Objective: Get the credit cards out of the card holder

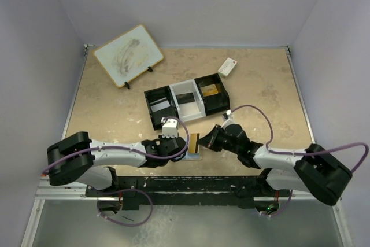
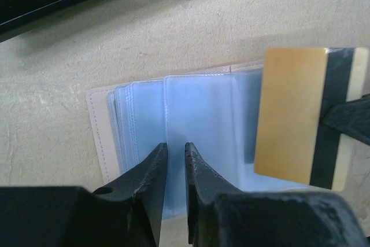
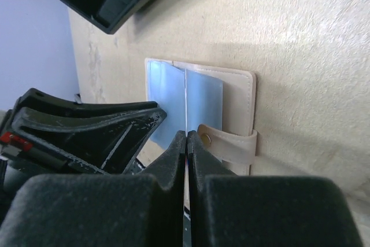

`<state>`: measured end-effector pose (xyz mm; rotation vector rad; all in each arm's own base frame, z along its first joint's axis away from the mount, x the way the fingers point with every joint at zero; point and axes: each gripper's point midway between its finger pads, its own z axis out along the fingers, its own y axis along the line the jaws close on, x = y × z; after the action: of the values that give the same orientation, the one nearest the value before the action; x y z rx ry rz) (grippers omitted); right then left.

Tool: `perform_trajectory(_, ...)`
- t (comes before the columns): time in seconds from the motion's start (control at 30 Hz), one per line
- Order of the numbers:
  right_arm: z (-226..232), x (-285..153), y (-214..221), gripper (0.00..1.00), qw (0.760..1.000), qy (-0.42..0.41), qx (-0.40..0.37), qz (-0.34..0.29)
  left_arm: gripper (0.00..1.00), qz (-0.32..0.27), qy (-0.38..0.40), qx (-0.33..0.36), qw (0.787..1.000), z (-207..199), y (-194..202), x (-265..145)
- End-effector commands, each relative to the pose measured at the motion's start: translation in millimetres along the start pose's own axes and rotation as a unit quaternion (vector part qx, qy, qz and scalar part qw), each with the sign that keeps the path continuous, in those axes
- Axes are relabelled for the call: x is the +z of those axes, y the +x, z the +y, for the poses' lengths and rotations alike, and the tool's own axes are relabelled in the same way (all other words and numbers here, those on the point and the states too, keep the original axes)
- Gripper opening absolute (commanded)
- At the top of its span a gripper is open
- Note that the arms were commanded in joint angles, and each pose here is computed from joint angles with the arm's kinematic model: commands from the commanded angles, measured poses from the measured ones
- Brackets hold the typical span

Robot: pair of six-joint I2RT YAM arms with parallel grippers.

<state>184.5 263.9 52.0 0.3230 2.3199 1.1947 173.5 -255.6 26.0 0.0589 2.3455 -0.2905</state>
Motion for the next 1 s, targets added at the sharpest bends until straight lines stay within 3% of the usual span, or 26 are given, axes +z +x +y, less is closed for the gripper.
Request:
perform_trajectory(0.0, -9, -11, -17, 0.0, 0.998, 0.019, -0.034, -0.049, 0.18, 0.03, -0.041, 0.041, 0.998, 29, 18, -5)
perform_trajectory(0.4, 33, -39, -46, 0.0, 0.978, -0.059, -0.157, -0.122, 0.32, -0.006, 0.005, 0.006, 1.0, 11, -7, -19)
perform_trajectory(0.6, 57, -61, -82, 0.0, 0.952, -0.06, -0.222, -0.201, 0.5, -0.012, 0.042, 0.006, 0.999, 0, -17, -31)
perform_trajectory(0.8, 34, -72, -123, 0.0, 0.935, 0.095, -0.237, -0.245, 0.64, -0.034, 0.032, 0.016, 0.999, 6, -38, -45)
perform_trajectory(0.97, 29, -64, -156, 0.0, 0.918, 0.176, -0.274, -0.227, 0.69, -0.015, 0.036, 0.047, 0.998, 5, -49, -49)
